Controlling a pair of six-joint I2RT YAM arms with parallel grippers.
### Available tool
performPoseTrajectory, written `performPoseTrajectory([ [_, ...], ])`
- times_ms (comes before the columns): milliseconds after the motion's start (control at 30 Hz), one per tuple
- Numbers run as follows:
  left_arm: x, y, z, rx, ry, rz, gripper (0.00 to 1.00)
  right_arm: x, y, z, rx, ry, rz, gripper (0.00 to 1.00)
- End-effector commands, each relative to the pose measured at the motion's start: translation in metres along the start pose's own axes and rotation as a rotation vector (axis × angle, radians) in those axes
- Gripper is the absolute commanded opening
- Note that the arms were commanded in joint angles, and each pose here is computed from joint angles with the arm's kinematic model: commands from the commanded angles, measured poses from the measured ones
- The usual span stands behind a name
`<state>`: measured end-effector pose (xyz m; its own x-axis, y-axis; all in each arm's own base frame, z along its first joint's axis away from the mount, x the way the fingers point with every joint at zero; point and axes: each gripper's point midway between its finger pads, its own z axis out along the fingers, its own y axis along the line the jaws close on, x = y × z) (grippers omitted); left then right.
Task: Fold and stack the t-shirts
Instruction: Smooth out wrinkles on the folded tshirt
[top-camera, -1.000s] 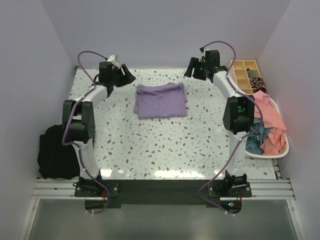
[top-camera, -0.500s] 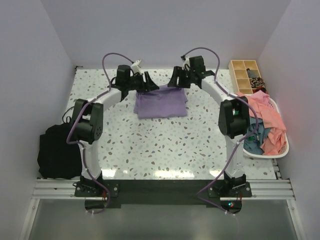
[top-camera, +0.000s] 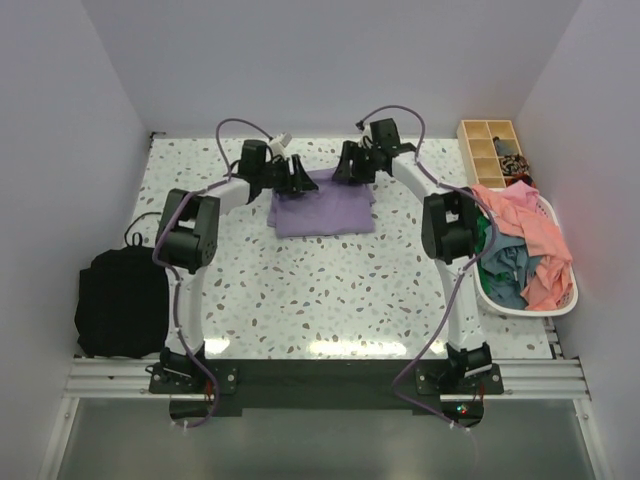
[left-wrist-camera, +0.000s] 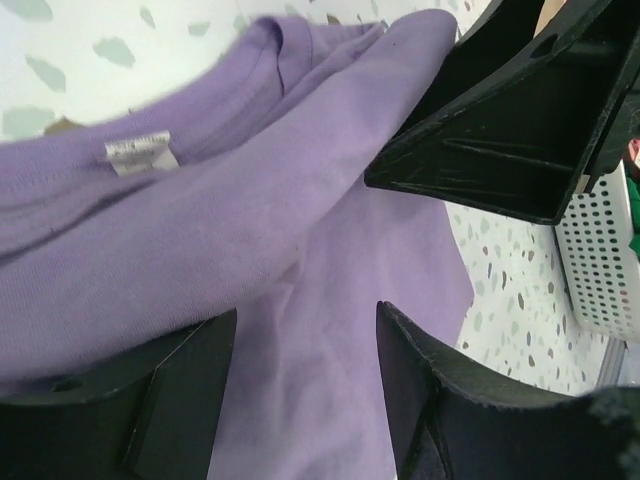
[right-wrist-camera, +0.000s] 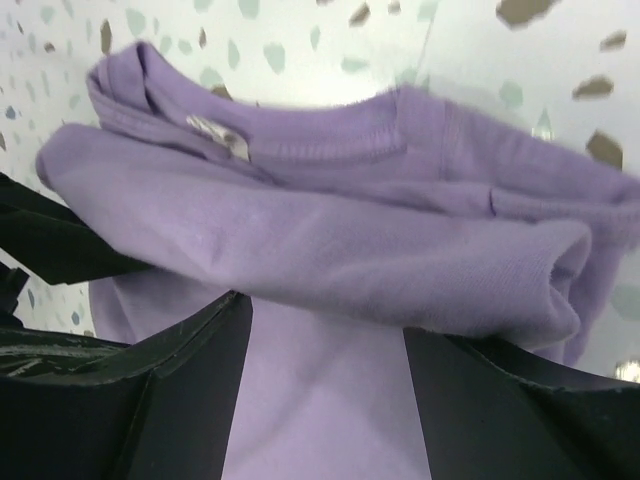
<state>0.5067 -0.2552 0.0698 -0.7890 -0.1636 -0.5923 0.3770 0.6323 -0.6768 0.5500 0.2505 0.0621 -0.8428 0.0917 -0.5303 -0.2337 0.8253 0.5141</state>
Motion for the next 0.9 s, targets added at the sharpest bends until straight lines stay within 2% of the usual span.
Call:
performPoseTrajectory([
  [0,-0.046,-0.002,0.007,0.007,-0.084,0.127,0.62,-0.04,0.013,-0.002,-0.018,-0.088,-0.039,0.66],
  [200,-0.063,0.046,0.015,-0.061,-0.112,0.109,0.63,-0.047,-0.006,0.026,0.013,-0.117,0.001,0.67],
  [333,-0.053,0.085,0.018,-0.109,-0.089,0.053,0.63,-0.04,-0.026,0.039,0.06,-0.126,0.026,0.67],
  [533,-0.046,0.118,0.003,-0.188,-0.112,0.015,0.62,-0.045,-0.055,0.03,0.154,-0.176,0.015,0.67],
  [767,-0.063,0.112,-0.03,-0.195,-0.201,0.056,0.62,-0.074,-0.085,-0.002,0.242,-0.239,-0.014,0.67],
  [867,-0.072,0.097,-0.043,-0.19,-0.233,0.079,0.61,-0.086,-0.076,-0.023,0.217,-0.283,-0.039,0.68],
])
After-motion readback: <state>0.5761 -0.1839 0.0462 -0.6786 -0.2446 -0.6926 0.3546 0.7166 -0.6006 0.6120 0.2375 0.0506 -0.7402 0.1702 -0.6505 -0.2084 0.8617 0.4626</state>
